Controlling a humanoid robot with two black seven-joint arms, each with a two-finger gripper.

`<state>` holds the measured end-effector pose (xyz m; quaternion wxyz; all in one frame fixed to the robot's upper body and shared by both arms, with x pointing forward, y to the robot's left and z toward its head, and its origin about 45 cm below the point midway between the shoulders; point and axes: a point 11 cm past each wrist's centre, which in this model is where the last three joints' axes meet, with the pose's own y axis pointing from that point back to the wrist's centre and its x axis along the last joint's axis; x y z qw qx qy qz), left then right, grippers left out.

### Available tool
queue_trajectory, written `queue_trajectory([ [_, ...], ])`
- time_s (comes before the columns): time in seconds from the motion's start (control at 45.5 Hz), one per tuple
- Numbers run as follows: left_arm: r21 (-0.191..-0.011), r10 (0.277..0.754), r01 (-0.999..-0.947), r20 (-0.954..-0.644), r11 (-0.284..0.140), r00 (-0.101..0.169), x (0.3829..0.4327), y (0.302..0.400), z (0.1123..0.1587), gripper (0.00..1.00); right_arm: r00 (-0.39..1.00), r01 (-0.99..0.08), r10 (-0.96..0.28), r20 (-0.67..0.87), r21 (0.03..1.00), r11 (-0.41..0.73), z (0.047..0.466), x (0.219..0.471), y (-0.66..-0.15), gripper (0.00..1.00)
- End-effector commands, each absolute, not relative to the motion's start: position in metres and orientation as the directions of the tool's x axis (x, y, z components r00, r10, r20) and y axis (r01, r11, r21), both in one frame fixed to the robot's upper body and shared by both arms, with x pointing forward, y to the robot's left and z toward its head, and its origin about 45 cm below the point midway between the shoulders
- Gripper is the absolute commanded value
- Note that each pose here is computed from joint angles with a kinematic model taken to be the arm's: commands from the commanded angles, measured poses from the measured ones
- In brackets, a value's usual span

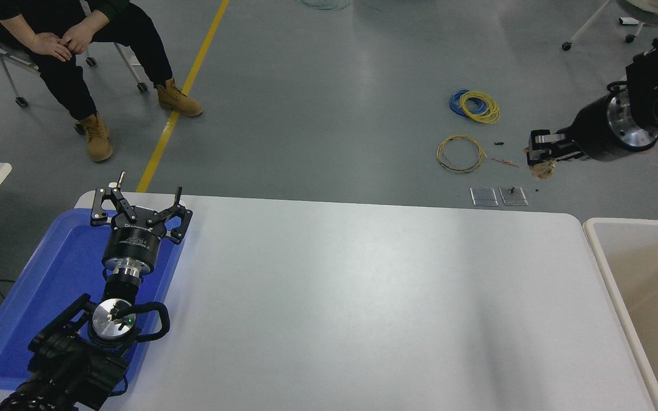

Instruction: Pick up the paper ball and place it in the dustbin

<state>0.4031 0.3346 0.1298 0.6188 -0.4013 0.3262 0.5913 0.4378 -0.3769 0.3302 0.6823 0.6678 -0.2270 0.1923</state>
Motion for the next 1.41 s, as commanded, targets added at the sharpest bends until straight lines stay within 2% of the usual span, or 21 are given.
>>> queue_trajectory([
  [0.0, -0.111, 0.472, -0.9936, -0.877, -0.021, 0.088, 0.403, 0.3352, 0.1298, 1.0, 0.775, -0.591, -0.106, 0.623, 0.774, 0.227, 0.302, 0.437, -0.471, 0.0],
  [0.154, -0.11, 0.471, -0.9937, -0.878, -0.021, 0.088, 0.403, 0.3344, 0.1296, 1.0, 0.74, -0.585, -0.113, 0.664, 0.717, 0.38, 0.284, 0.424, -0.54, 0.0],
  [0.22, -0.111, 0.471, -0.9936, -0.878, -0.022, 0.087, 0.403, 0.3353, 0.1298, 1.0, 0.719, -0.574, -0.148, 0.679, 0.7, 0.426, 0.271, 0.41, -0.566, 0.0],
  [0.352, -0.111, 0.47, -0.9936, -0.878, -0.022, 0.087, 0.403, 0.3345, 0.1296, 1.0, 0.695, -0.557, -0.19, 0.693, 0.687, 0.466, 0.249, 0.392, -0.59, 0.0],
  [0.593, -0.111, 0.47, -0.9936, -0.878, -0.022, 0.087, 0.403, 0.3345, 0.1296, 1.0, 0.597, -0.595, -0.189, 0.779, 0.588, 0.548, 0.235, 0.371, -0.623, 0.0],
  [0.945, -0.111, 0.471, -0.9935, -0.878, -0.024, 0.087, 0.403, 0.3354, 0.1299, 1.0, 0.445, -0.637, -0.229, 0.866, 0.486, 0.598, 0.193, 0.33, -0.641, 0.0],
  [1.165, -0.111, 0.471, -0.9935, -0.878, -0.024, 0.087, 0.403, 0.3354, 0.1299, 1.0, 0.435, -0.62, -0.265, 0.861, 0.499, 0.605, 0.151, 0.301, -0.637, 0.0],
  [1.385, -0.111, 0.471, -0.9935, -0.878, -0.024, 0.087, 0.403, 0.3354, 0.1299, 1.0, 0.449, -0.613, -0.29, 0.845, 0.528, 0.588, 0.11, 0.283, -0.617, 0.0],
])
